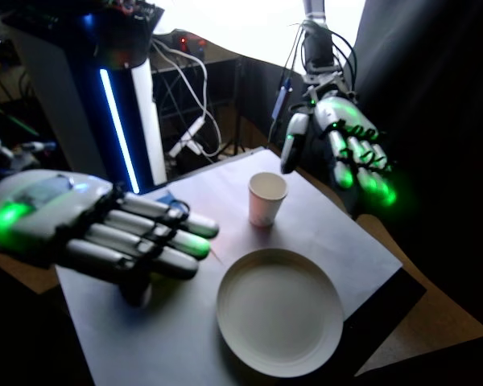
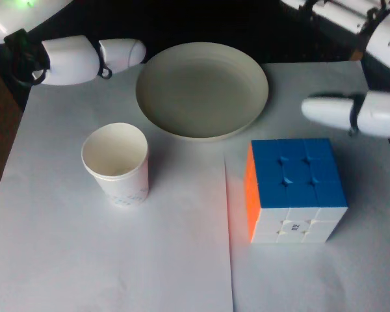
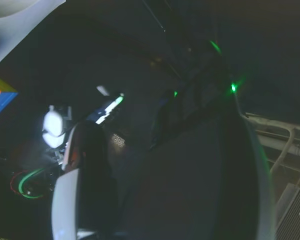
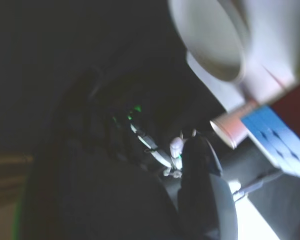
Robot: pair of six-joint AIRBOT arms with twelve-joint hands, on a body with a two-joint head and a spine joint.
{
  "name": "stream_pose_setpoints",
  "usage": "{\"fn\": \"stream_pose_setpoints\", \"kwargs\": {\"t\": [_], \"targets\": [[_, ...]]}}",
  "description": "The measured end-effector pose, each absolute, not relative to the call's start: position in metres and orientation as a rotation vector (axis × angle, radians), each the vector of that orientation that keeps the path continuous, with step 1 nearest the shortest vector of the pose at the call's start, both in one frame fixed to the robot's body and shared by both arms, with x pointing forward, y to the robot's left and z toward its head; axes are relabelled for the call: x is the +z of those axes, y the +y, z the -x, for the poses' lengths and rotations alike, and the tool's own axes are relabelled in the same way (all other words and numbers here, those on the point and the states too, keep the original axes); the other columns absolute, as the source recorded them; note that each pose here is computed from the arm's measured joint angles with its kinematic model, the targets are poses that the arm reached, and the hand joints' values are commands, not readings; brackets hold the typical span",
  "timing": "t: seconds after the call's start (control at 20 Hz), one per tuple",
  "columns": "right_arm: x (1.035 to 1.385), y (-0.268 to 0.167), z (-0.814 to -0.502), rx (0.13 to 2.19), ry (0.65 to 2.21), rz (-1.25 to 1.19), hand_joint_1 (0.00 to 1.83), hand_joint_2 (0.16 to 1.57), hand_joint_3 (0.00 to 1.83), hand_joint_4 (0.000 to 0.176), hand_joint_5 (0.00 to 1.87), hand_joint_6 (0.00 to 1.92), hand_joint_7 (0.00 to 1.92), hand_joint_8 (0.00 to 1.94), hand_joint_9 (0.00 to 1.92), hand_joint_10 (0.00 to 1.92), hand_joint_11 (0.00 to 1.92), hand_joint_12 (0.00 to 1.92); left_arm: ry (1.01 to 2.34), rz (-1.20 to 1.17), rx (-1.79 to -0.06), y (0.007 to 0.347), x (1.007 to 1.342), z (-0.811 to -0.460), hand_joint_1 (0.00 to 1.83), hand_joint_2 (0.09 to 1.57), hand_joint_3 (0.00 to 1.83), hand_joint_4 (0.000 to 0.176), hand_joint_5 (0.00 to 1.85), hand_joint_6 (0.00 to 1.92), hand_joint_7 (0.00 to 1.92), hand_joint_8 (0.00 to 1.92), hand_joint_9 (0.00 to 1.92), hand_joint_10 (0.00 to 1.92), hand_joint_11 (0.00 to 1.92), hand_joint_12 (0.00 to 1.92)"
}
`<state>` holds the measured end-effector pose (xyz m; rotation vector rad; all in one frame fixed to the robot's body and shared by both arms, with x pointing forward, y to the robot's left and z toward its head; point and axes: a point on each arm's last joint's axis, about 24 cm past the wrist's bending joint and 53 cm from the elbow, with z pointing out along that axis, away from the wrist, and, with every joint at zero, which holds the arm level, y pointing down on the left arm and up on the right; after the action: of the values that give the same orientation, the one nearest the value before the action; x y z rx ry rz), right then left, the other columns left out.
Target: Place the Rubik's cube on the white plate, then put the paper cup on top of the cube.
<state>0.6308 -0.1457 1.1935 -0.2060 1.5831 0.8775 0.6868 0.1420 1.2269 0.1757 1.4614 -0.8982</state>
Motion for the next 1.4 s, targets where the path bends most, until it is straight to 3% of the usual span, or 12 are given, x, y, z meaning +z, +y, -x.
{"fn": "stream_pose_setpoints", "kwargs": {"t": [0.1, 0.15, 0.3, 0.35, 0.5, 0.8, 0.85, 1.05, 1.1, 1.25, 1.3, 1.4], "targets": [[1.183, -0.139, -0.620, 0.975, 1.636, 0.184, 0.47, 1.12, 0.00, 0.000, 0.00, 0.00, 0.00, 0.00, 0.00, 0.00, 0.00, 0.26, 1.474, -0.174, -0.890, 0.143, 1.223, -0.687, 0.29, 1.28, 0.00, 0.065, 0.00, 0.00, 0.00, 0.00, 0.00, 0.00, 0.00, 0.00], [1.177, -0.135, -0.614, 1.016, 1.663, 0.185, 0.46, 1.06, 0.00, 0.028, 0.00, 0.00, 0.00, 0.00, 0.00, 0.00, 0.00, 0.98, 1.472, -0.172, -0.888, 0.145, 1.223, -0.688, 0.33, 1.27, 0.00, 0.058, 0.02, 0.01, 0.00, 0.00, 0.00, 0.00, 0.00, 0.00], [1.164, -0.124, -0.593, 1.099, 1.715, 0.202, 0.51, 1.03, 0.00, 0.073, 0.00, 0.00, 0.00, 0.00, 0.03, 0.01, 0.00, 1.70, 1.466, -0.154, -0.894, 0.146, 1.225, -0.689, 0.32, 1.27, 0.00, 0.085, 0.02, 0.00, 0.00, 0.00, 0.00, 0.00, 0.03, 0.02], [1.162, -0.120, -0.586, 1.114, 1.722, 0.211, 0.54, 1.02, 0.00, 0.024, 0.00, 0.00, 0.00, 0.00, 0.00, 0.00, 0.00, 1.39, 1.466, -0.152, -0.894, 0.147, 1.225, -0.689, 0.33, 1.27, 0.00, 0.080, 0.02, 0.00, 0.00, 0.00, 0.00, 0.00, 0.00, 0.01], [1.160, -0.113, -0.568, 1.176, 1.725, 0.222, 0.61, 0.98, 0.00, 0.016, 0.00, 0.00, 0.00, 0.00, 0.00, 0.00, 0.00, 0.09, 1.462, -0.147, -0.895, 0.148, 1.226, -0.689, 0.32, 1.28, 0.00, 0.068, 0.02, 0.00, 0.00, 0.00, 0.00, 0.00, 0.04, 0.02], [1.131, -0.107, -0.567, 1.219, 1.783, 0.169, 0.66, 0.97, 0.00, 0.000, 0.00, 0.00, 0.00, 0.00, 0.00, 0.00, 0.00, 0.00, 1.453, -0.135, -0.900, 0.150, 1.228, -0.690, 0.33, 1.28, 0.00, 0.054, 0.04, 0.00, 0.00, 0.00, 0.00, 0.00, 0.03, 0.01], [1.127, -0.107, -0.571, 1.218, 1.788, 0.152, 0.65, 0.96, 0.00, 0.031, 0.00, 0.00, 0.00, 0.00, 0.00, 0.00, 0.00, 0.00, 1.454, -0.132, -0.899, 0.150, 1.228, -0.690, 0.33, 1.28, 0.00, 0.070, 0.04, 0.00, 0.00, 0.00, 0.00, 0.00, 0.00, 0.01], [1.113, -0.111, -0.585, 1.200, 1.813, 0.093, 0.70, 0.96, 0.00, 0.022, 0.00, 0.00, 0.00, 0.00, 0.00, 0.00, 0.05, 0.03, 1.454, -0.132, -0.899, 0.150, 1.228, -0.690, 0.31, 1.29, 0.00, 0.069, 0.04, 0.00, 0.00, 0.00, 0.00, 0.00, 0.00, 0.00], [1.110, -0.109, -0.585, 1.202, 1.817, 0.094, 0.77, 0.96, 0.00, 0.000, 0.00, 0.00, 0.00, 0.00, 0.00, 0.00, 0.00, 0.60, 1.454, -0.132, -0.899, 0.150, 1.228, -0.690, 0.32, 1.29, 0.00, 0.079, 0.04, 0.00, 0.00, 0.00, 0.00, 0.00, 0.04, 0.03], [1.107, -0.107, -0.583, 1.200, 1.829, 0.101, 0.75, 0.97, 0.00, 0.000, 0.00, 0.00, 0.16, 0.04, 0.19, 0.11, 0.00, 1.06, 1.454, -0.133, -0.899, 0.151, 1.227, -0.689, 0.34, 1.29, 0.00, 0.070, 0.06, 0.00, 0.00, 0.00, 0.00, 0.00, 0.00, 0.45], [1.107, -0.108, -0.584, 1.199, 1.829, 0.098, 0.78, 1.00, 0.00, 0.000, 0.08, 0.02, 0.28, 0.06, 0.10, 0.63, 0.00, 1.21, 1.459, -0.133, -0.897, 0.151, 1.225, -0.689, 0.33, 1.29, 0.00, 0.059, 0.07, 0.00, 0.00, 0.00, 0.00, 0.00, 0.00, 0.30], [1.106, -0.107, -0.584, 1.199, 1.830, 0.098, 0.93, 1.03, 0.00, 0.000, 0.16, 0.70, 0.27, 0.88, 0.17, 1.35, 0.07, 1.80, 1.458, -0.133, -0.897, 0.151, 1.225, -0.689, 0.33, 1.29, 0.00, 0.070, 0.06, 0.00, 0.00, 0.00, 0.00, 0.00, 0.00, 0.31]]}}
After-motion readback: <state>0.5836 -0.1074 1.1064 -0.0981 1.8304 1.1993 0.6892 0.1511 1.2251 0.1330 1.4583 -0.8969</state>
